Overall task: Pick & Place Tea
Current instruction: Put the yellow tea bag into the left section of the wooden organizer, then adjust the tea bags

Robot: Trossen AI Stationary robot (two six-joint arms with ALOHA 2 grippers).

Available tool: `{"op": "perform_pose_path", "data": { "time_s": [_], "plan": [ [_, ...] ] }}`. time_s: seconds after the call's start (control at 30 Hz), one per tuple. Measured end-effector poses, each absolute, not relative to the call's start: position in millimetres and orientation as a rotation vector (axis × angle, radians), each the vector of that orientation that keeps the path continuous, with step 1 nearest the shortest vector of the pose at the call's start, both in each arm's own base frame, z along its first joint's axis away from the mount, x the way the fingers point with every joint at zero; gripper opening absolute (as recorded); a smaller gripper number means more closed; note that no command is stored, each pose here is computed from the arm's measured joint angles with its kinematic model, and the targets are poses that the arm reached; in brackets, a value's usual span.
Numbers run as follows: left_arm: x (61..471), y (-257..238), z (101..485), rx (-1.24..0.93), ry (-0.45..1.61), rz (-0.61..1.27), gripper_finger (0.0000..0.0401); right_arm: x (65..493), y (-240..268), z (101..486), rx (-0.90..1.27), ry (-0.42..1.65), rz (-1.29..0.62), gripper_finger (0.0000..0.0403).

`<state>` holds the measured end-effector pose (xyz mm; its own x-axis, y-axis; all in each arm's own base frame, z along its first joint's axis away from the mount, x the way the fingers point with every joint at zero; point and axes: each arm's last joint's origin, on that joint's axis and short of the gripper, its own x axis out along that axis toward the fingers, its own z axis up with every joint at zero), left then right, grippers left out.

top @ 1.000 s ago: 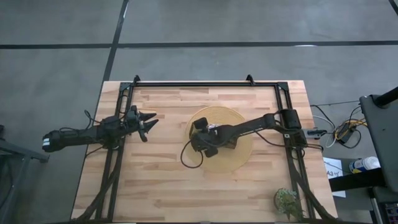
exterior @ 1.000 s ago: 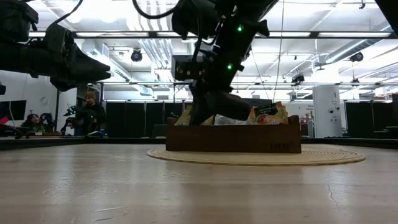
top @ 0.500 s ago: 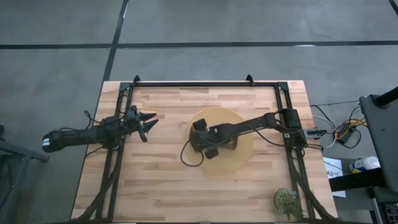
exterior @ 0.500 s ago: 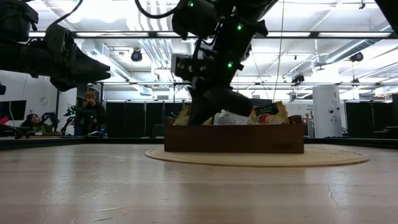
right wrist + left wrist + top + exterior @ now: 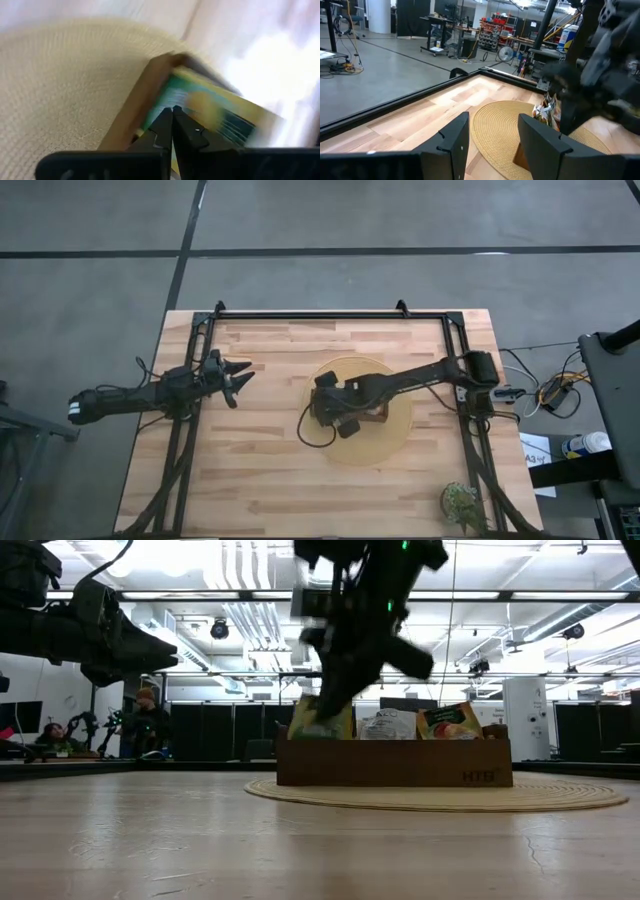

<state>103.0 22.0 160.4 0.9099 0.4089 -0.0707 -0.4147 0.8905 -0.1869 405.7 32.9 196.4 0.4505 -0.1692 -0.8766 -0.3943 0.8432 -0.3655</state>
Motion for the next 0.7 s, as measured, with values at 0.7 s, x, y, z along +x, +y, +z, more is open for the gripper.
{"op": "perform_pose_path", "data": {
  "time_s": [0.7],
  "plan": [
    [103.1, 22.1, 160.2, -0.200, 0.032, 0.428, 0.0163, 364.0, 44.4, 229.0, -0.358, 1.208, 0.008, 0.0008]
  ]
}}
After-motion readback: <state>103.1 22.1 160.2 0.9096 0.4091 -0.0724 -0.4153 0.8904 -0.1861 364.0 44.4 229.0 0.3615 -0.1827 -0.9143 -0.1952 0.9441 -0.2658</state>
